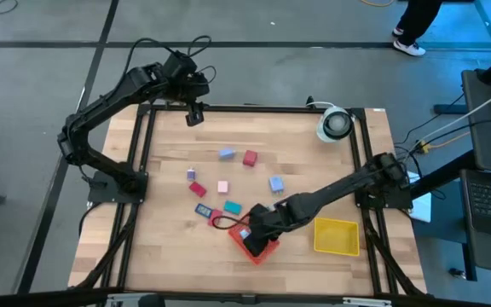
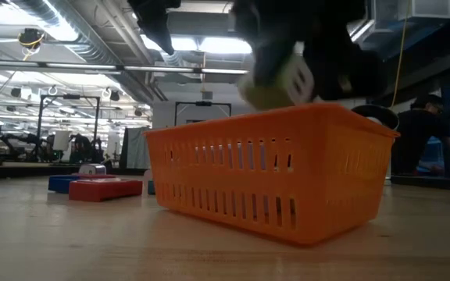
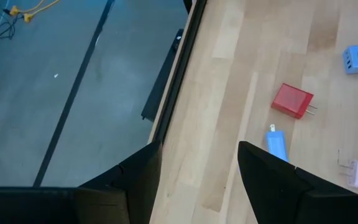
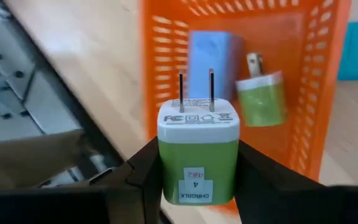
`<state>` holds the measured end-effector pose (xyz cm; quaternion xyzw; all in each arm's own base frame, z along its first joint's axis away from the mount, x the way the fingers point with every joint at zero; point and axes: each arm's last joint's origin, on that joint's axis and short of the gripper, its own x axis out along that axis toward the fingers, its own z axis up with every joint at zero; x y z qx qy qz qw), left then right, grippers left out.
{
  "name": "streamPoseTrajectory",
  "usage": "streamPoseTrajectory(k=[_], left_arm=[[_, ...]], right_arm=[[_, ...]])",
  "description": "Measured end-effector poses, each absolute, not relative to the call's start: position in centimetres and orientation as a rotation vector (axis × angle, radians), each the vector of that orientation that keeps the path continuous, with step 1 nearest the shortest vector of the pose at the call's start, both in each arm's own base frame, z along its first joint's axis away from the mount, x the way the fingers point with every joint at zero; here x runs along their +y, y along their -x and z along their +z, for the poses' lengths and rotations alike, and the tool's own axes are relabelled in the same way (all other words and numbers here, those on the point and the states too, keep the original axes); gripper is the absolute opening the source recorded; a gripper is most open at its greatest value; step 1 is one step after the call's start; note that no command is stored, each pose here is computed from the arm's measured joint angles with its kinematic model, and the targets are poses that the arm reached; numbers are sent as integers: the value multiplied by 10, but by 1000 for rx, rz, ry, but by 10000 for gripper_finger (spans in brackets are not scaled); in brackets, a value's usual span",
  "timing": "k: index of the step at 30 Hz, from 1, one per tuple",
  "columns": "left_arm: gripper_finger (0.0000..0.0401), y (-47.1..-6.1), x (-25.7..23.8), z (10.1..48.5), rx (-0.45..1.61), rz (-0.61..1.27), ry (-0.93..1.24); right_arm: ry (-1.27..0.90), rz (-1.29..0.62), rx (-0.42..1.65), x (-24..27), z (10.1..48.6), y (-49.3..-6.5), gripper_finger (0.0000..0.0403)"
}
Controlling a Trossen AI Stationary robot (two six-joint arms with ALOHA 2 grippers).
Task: Pick & Place Office items
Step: Put the green charger adapter into the orange bin, then put the right light violet charger adapter into the orange bin
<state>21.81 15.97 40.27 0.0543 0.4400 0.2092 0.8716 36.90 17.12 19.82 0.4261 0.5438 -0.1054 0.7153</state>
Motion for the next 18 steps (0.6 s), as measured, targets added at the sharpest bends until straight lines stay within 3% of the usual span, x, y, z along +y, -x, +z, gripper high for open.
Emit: streamPoseTrajectory(k=[12,18], left_arm=[[207,-218,160,403,920,437,-116],[207,-218,160,403,920,436,-117]], right_arm=[[-941,-231,1332,173,187,-365,155],[-940,-209,1372,173,186,-363,298]])
